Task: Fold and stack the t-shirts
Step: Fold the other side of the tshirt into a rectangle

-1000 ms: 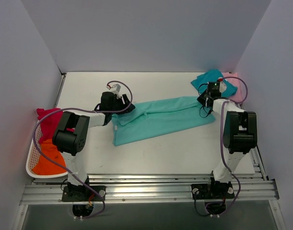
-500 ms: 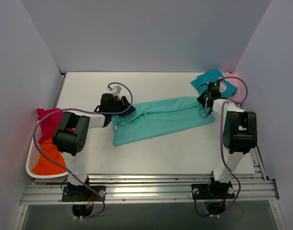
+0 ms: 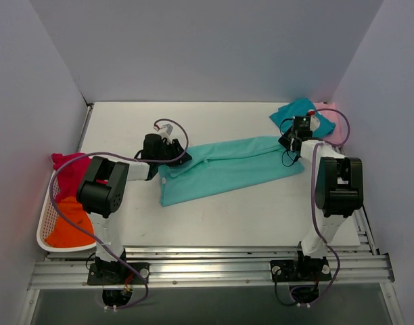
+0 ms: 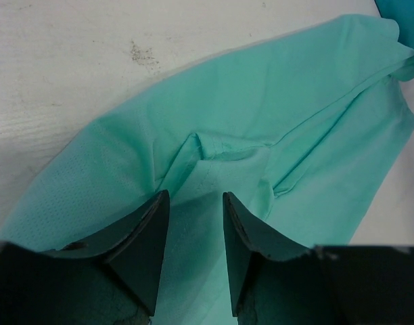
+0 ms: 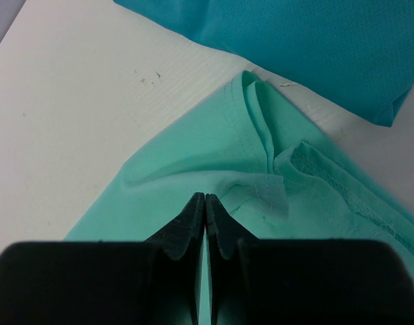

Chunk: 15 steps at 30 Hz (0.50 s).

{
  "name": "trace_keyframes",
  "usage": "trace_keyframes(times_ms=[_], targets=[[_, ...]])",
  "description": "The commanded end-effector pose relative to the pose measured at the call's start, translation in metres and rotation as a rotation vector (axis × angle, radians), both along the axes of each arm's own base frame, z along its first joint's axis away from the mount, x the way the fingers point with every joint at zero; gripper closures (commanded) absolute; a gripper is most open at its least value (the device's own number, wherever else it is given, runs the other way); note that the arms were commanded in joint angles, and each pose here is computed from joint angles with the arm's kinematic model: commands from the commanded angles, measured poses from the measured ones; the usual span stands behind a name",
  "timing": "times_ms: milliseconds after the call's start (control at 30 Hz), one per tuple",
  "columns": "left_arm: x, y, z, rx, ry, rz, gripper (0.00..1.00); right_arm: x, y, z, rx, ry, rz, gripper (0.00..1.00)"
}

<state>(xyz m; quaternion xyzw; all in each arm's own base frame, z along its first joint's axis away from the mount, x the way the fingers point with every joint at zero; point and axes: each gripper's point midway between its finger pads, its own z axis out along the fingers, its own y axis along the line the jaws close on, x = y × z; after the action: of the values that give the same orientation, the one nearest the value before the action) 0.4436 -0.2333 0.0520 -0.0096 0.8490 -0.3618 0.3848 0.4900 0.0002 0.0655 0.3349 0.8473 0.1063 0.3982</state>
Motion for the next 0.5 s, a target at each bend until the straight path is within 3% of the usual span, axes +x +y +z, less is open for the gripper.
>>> trace_keyframes(times_ms=[0,467], targets=[[0.004,-0.002,0.001,-0.001,-0.033,-0.03,0.54,0.003,0.0,-0.003,-0.02,0.001,0.001,1.0],[0.014,0.009,0.007,0.08,-0.074,0.02,0.53,0.004,0.001,-0.002,-0.015,-0.004,0.002,1.0]])
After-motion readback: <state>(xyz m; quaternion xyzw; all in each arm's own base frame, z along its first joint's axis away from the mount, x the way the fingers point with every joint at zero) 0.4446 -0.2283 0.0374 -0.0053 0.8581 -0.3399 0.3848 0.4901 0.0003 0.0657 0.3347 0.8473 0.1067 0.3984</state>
